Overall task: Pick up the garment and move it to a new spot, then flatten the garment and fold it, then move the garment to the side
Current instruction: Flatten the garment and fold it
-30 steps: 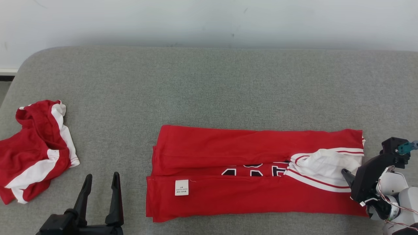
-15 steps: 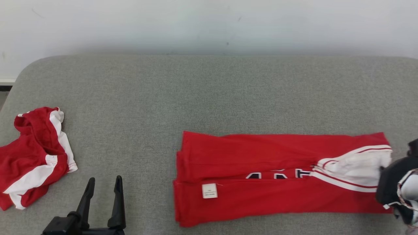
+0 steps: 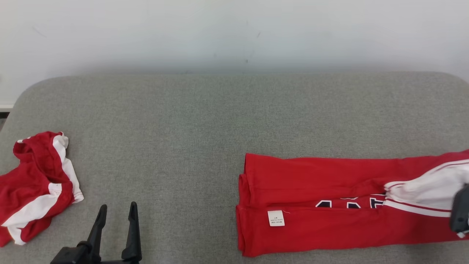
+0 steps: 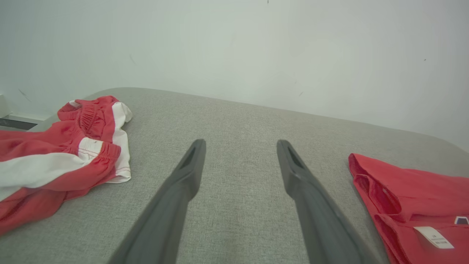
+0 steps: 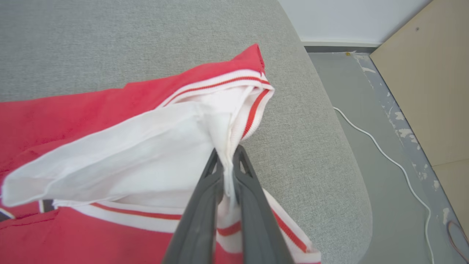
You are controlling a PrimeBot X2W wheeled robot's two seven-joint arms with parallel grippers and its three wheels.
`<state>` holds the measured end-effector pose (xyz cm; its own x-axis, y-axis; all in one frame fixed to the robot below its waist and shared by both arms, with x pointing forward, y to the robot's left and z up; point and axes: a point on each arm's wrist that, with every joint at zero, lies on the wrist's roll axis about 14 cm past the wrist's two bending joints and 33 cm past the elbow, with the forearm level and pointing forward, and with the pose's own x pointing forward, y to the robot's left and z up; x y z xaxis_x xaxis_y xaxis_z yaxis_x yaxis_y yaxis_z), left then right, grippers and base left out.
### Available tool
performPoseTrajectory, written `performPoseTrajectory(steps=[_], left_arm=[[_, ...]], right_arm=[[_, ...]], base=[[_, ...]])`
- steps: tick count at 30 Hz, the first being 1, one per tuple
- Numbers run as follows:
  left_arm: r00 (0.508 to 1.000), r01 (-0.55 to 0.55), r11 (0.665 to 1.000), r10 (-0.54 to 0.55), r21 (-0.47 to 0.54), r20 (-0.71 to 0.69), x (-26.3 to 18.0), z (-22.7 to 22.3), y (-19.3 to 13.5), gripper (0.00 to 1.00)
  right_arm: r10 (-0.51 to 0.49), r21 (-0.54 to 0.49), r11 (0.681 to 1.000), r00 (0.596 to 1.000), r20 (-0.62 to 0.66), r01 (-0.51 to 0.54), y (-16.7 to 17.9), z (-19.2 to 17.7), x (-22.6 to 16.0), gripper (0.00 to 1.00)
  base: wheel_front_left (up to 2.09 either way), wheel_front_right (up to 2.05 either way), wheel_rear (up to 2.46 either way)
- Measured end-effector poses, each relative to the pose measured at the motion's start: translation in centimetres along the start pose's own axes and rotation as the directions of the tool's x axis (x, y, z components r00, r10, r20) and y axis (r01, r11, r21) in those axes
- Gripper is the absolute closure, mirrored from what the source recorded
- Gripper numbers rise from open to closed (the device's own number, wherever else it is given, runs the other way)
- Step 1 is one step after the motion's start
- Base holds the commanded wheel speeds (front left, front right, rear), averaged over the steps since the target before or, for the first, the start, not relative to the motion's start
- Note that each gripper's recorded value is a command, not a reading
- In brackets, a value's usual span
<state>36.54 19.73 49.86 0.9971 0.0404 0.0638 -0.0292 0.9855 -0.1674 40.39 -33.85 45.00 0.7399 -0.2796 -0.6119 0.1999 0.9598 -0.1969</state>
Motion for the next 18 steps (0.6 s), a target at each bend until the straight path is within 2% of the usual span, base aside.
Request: performPoseTrajectory(steps=[5, 10, 16, 17, 18], left_arm=[[1.0, -0.003, 1.0, 0.003, -0.002, 0.007, -0.6, 0.3, 0.0, 0.0], [1.0, 0.007, 1.0, -0.007, -0.009, 0.026, -0.9, 0.9, -0.4, 0.0], [1.0, 0.013, 1.0, -0.013, -0.009, 0.025, -0.7, 0.8, -0.6, 0.0], [1.0, 0.016, 1.0, -0.016, -0.01, 0.019, -0.7, 0.7, -0.7, 0.0], [1.0, 0.017, 1.0, -0.017, -0.012, 0.016, -0.7, 0.5, -0.8, 0.0]], right_arm=[[0.106, -0.065, 0.993, 0.993, 0.059, -0.102, 4.3, 2.0, -1.8, 1.0], [0.269, -0.165, 0.954, 0.957, 0.113, -0.249, 10.2, 4.0, -4.5, 1.0], [0.454, -0.269, 0.867, 0.888, 0.073, -0.42, 17.4, 3.5, -6.4, 1.0], [0.505, -0.279, 0.835, 0.862, 0.05, -0.474, 19.7, 3.1, -6.8, 1.0], [0.527, -0.286, 0.82, 0.849, 0.038, -0.497, 20.8, 2.8, -6.9, 1.0]], base=[[0.0, 0.0, 0.0], [0.0, 0.0, 0.0], [0.0, 0.0, 0.0], [0.0, 0.0, 0.0], [0.0, 0.0, 0.0]])
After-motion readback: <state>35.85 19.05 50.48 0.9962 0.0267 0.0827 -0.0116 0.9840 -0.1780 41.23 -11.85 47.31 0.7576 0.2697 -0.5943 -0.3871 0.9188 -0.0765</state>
